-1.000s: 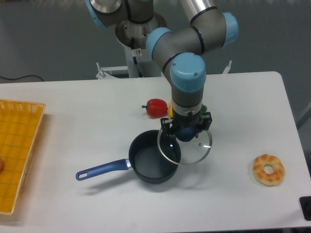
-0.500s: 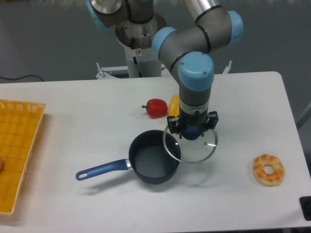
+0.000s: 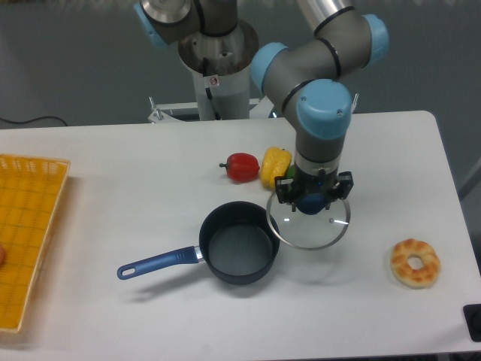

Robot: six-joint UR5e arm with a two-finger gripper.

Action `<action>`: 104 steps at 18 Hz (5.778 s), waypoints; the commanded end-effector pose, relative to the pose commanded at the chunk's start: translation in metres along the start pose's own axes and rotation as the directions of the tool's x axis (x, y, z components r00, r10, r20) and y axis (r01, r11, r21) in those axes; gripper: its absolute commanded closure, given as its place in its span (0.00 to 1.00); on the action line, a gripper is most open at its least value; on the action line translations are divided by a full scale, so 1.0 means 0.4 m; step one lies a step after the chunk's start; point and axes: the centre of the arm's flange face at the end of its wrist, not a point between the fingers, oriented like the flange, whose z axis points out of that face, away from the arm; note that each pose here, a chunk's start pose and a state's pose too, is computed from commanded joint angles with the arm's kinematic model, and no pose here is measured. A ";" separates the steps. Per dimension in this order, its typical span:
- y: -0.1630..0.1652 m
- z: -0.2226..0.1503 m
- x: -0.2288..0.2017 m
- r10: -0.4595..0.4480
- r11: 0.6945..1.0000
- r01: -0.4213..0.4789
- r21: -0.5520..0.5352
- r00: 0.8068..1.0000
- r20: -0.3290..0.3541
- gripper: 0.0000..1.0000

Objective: Place the lid on the table
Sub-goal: 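Carry the held glass lid away from the saucepan toward the bagel, then lower the glass lid flat onto the table beside the bagel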

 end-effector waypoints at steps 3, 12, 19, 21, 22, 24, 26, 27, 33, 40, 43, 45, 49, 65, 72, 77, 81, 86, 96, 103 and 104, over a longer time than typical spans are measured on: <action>0.011 0.017 -0.043 0.025 1.000 -0.025 -0.007 1.000 -0.003 0.52; 0.017 0.050 -0.147 0.074 0.997 -0.074 -0.012 0.997 -0.008 0.52; 0.010 0.109 -0.234 0.124 0.992 -0.124 0.009 0.992 0.012 0.52; 0.006 0.112 -0.254 0.132 0.991 -0.132 0.010 0.991 0.015 0.52; 0.004 0.115 -0.259 0.133 0.991 -0.133 0.010 0.991 0.015 0.52; 0.001 0.129 -0.271 0.133 0.991 -0.133 0.007 0.991 0.012 0.52; -0.004 0.149 -0.272 0.133 0.991 -0.133 0.002 0.991 0.006 0.52; -0.010 0.156 -0.277 0.136 0.991 -0.136 0.005 0.991 0.010 0.52; -0.026 0.208 -0.255 0.154 0.988 -0.155 -0.013 0.988 -0.007 0.52; -0.040 0.225 -0.228 0.165 0.986 -0.165 -0.017 0.986 -0.012 0.52; -0.045 0.243 -0.215 0.169 0.985 -0.170 -0.024 0.985 -0.020 0.52; -0.049 0.247 -0.205 0.175 0.984 -0.176 -0.026 0.984 -0.022 0.52; -0.055 0.253 -0.197 0.180 0.983 -0.180 -0.024 0.983 -0.022 0.51; -0.073 0.276 -0.162 0.181 0.983 -0.182 -0.029 0.983 -0.030 0.49; -0.078 0.289 -0.150 0.187 0.981 -0.188 -0.035 0.982 -0.035 0.49; -0.075 0.299 -0.148 0.188 0.981 -0.190 -0.040 0.981 -0.040 0.49; -0.075 0.299 -0.148 0.188 0.981 -0.190 -0.040 0.981 -0.040 0.49; -0.075 0.299 -0.149 0.190 0.981 -0.191 -0.041 0.981 -0.039 0.42; -0.076 0.295 -0.150 0.195 0.980 -0.196 -0.038 0.980 -0.034 0.12; -0.076 0.264 -0.148 0.201 0.979 -0.202 -0.028 0.979 -0.019 0.00; -0.077 0.252 -0.145 0.203 0.979 -0.203 -0.022 0.979 -0.013 0.00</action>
